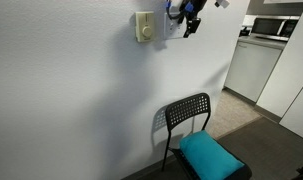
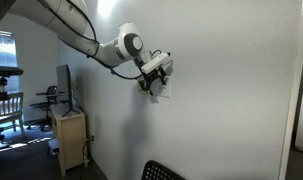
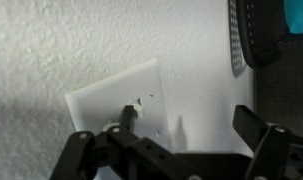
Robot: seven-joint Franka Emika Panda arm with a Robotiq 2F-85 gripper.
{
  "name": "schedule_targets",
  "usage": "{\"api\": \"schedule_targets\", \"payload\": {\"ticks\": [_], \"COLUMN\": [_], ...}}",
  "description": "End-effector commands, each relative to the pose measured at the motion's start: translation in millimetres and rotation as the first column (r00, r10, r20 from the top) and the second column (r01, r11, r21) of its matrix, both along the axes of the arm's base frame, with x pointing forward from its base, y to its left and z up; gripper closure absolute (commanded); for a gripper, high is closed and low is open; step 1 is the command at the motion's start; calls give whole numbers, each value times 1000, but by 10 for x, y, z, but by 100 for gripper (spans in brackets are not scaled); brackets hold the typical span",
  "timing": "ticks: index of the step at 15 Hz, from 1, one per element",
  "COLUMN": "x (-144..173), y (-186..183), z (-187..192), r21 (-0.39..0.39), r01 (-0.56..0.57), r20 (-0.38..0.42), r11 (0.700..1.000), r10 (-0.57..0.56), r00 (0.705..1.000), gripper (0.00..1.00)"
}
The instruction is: Turn off the right light switch
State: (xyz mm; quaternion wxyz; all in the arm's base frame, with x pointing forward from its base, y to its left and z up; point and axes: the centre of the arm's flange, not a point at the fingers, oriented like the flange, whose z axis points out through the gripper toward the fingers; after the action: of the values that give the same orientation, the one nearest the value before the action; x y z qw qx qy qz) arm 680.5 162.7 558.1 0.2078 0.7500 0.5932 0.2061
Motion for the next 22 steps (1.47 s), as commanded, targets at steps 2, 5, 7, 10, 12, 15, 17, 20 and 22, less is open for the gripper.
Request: {"api": "schedule_targets", "payload": {"ticks": [2, 5, 7, 10, 12, 15, 17, 20, 22], "x": [121, 46, 11, -106, -269, -445, -514, -578, -592], "y": [-130, -194, -222, -225, -246, -252, -254, -248, -245], "z": [-333, -281, -236, -100, -45, 40, 111, 180, 193], "r21": [-38, -40, -41, -60, -79, -106, -114, -124, -128], "r01": [9, 17, 24, 51, 56, 62, 71, 78, 79], "r20": [-117, -110, -108, -126, -184, -248, -267, -281, -288], "r11": [999, 999, 999, 997, 995, 992, 991, 989, 989], "r10": [-13, -21, -28, -59, -70, -87, -99, -110, -113], "r00": [993, 994, 994, 990, 980, 965, 959, 953, 951], "gripper": [0, 0, 0, 0, 0, 0, 0, 0, 0]}}
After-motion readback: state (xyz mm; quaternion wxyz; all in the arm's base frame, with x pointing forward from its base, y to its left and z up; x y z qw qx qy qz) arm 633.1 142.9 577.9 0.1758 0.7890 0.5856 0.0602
